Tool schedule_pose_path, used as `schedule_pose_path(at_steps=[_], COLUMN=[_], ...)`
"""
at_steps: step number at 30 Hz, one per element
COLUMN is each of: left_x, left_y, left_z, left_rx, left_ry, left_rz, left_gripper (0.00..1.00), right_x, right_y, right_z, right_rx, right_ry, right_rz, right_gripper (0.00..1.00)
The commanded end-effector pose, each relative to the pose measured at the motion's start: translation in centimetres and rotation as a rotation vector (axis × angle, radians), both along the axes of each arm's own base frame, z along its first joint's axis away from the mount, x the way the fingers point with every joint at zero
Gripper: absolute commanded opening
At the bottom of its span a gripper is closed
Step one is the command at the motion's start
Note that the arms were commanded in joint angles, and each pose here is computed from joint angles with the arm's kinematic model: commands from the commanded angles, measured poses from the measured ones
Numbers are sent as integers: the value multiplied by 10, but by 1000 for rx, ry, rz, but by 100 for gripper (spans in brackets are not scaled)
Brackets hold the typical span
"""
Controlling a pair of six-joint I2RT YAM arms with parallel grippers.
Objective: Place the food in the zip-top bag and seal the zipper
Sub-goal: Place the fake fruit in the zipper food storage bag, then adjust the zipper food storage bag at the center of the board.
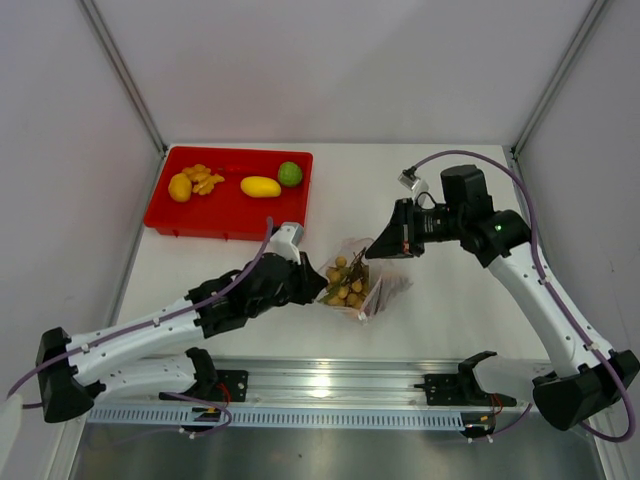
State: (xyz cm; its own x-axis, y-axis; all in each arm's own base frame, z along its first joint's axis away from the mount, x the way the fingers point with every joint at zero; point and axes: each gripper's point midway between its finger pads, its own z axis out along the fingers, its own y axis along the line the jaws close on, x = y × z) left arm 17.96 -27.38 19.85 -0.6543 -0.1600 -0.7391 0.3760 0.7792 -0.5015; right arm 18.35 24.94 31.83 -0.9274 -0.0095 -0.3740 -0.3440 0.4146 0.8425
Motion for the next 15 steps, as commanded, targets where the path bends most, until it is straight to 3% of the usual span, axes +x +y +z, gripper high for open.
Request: schedule_pose_path(at_steps=[1, 4, 6, 10, 12, 15], left_x=[-4, -11, -20, -33, -34, -23], left_y=[-21, -43, -63, -76, -81, -82], left_z=[30, 55, 93, 151, 158, 115], left_rx=[-64, -94, -179, -287, -296, -208], left_ry=[-5, -40, -88, -137, -110, -5], left_rz=[-92, -218, -330, -431, -436, -369], left_gripper=[1, 1, 1, 1, 0, 0], right_x=[2, 24, 34, 22, 12, 5], right_y=[-9, -37, -61, -71, -72, -68], right_z=[1, -20, -32, 5, 23, 21], right_rx=[-52, -269, -438, -398, -353, -331], right_ry=[-94, -201, -276, -399, -430, -407], right_rz=[-37, -173, -262, -304, -307, -280], right_gripper=[0, 0, 0, 0, 0, 0])
